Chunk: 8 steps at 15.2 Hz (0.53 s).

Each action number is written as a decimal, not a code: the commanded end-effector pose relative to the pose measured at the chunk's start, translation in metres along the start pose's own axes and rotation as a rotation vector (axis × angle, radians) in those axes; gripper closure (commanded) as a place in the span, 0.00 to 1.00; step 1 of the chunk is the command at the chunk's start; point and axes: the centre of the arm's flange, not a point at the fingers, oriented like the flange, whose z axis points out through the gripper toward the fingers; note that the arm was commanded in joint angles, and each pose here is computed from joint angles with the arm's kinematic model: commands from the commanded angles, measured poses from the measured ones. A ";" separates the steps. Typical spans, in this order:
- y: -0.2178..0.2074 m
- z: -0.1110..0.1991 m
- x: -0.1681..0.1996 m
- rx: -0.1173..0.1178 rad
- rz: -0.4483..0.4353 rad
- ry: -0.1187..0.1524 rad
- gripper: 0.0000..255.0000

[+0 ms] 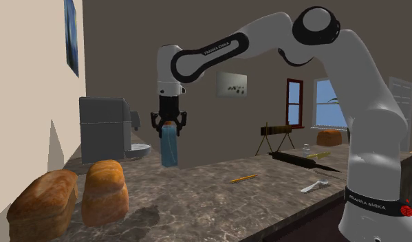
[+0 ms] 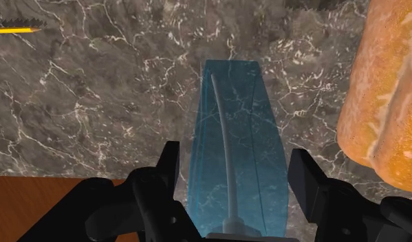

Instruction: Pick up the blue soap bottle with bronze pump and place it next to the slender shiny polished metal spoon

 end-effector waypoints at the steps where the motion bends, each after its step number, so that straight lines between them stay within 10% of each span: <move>1: 0.000 -0.010 0.001 0.000 0.000 0.000 1.00; 8: 0.002 -0.046 0.008 0.000 0.000 0.000 1.00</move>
